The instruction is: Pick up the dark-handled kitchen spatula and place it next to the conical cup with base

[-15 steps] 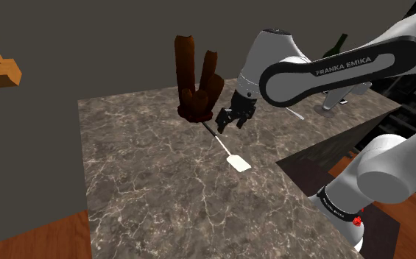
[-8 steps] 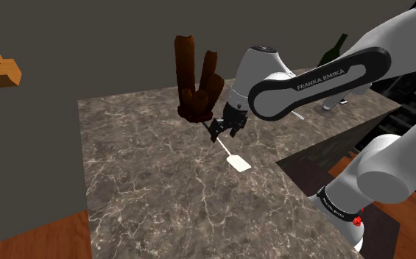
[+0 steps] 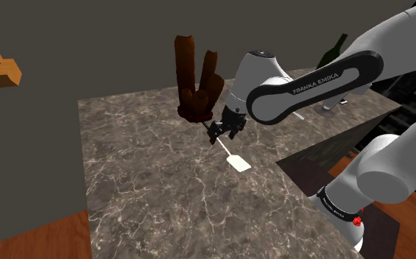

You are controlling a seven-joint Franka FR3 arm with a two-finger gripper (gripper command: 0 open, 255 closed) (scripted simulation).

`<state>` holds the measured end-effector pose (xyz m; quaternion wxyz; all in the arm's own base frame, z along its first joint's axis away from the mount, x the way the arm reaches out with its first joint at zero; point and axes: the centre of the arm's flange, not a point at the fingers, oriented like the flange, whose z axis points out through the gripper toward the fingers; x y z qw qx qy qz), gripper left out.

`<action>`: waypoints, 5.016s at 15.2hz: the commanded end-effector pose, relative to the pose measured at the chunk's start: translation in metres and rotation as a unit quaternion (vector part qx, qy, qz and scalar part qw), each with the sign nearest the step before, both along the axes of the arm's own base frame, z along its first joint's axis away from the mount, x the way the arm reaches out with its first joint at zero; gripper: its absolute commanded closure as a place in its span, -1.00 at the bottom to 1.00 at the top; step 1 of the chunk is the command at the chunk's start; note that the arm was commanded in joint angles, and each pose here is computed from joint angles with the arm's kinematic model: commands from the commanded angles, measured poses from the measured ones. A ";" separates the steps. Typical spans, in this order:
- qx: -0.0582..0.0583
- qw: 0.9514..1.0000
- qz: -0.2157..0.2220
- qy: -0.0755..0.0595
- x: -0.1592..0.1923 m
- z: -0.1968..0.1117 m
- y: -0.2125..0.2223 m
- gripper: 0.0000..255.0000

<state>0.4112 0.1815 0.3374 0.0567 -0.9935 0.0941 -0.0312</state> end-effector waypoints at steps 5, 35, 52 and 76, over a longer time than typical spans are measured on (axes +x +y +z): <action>0.000 1.000 0.000 0.000 0.000 0.000 0.000 1.00; 0.000 1.000 0.000 0.000 0.000 0.127 0.000 1.00; 0.000 1.000 0.000 0.000 0.000 0.216 0.000 1.00; 0.000 1.000 0.000 0.000 0.000 0.287 -0.132 1.00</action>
